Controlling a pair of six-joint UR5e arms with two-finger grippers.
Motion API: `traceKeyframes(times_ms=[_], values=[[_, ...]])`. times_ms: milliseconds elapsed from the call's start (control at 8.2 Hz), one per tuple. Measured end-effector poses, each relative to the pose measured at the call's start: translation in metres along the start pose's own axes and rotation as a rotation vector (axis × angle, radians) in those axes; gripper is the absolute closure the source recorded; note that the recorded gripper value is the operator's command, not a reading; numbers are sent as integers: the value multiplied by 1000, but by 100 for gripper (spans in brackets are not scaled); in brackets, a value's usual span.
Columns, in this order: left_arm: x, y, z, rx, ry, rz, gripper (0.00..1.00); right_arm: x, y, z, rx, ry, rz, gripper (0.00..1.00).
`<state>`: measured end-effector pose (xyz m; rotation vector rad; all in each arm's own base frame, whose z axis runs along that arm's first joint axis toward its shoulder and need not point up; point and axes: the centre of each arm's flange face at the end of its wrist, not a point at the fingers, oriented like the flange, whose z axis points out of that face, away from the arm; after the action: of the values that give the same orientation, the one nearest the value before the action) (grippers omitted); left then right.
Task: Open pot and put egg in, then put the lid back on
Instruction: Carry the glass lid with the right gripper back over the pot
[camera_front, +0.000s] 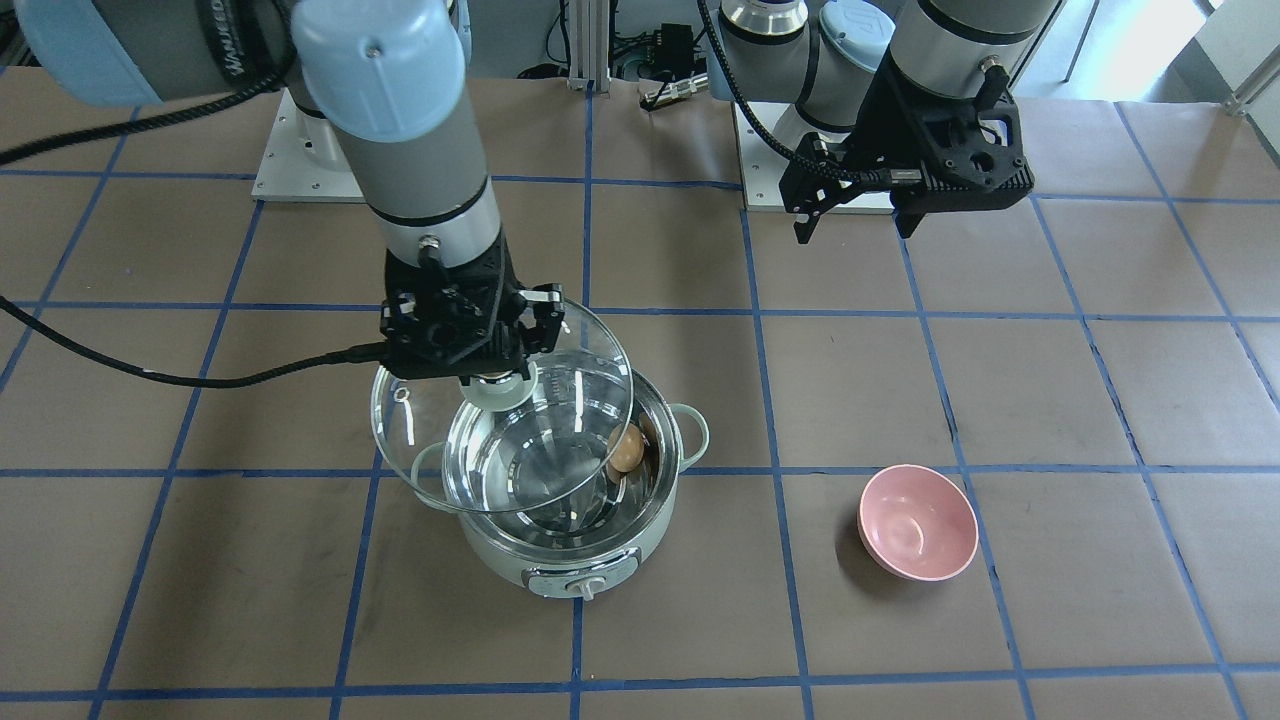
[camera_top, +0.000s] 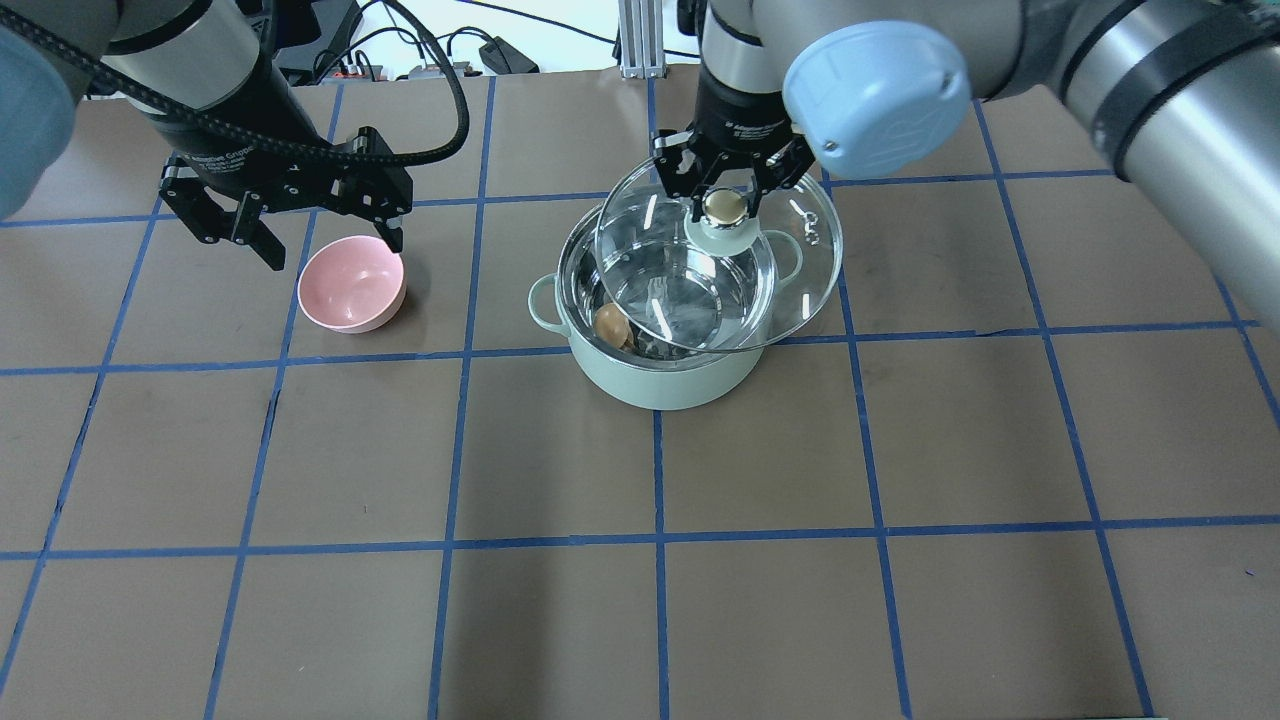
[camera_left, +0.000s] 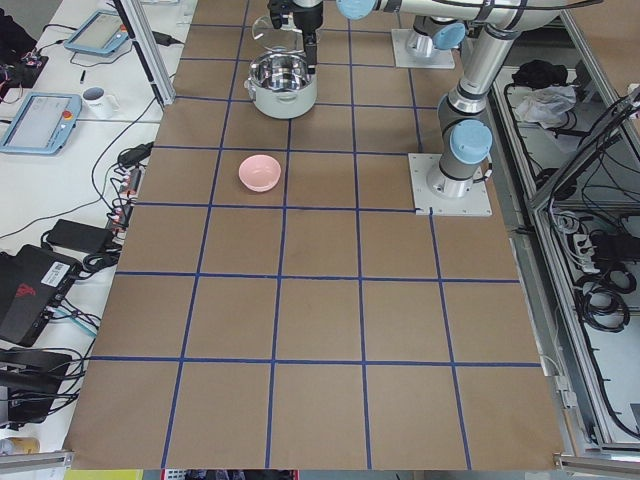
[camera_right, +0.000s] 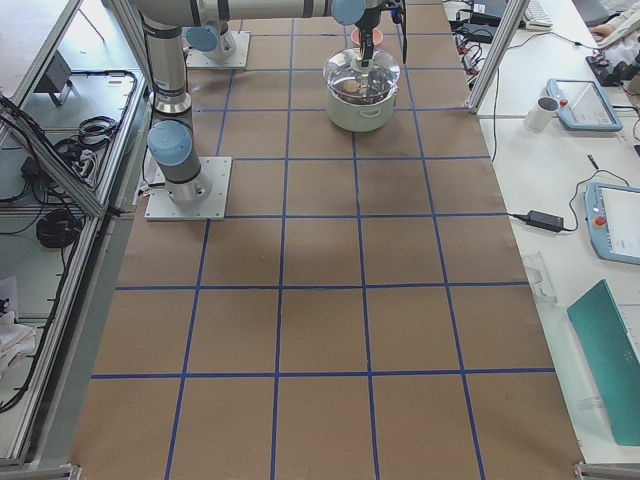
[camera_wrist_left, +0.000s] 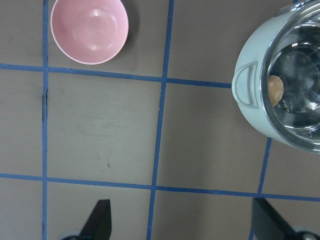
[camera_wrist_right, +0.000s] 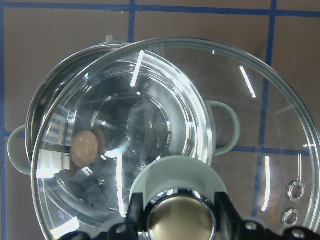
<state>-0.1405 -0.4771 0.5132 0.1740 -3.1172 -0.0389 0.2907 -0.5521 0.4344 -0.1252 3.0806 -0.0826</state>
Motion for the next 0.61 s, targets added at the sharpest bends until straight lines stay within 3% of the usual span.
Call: traceKeyframes(times_ms=[610], values=[[-1,0,-2,6,-2,-1,0,-46,-4,51,-39,-9,-20,100]])
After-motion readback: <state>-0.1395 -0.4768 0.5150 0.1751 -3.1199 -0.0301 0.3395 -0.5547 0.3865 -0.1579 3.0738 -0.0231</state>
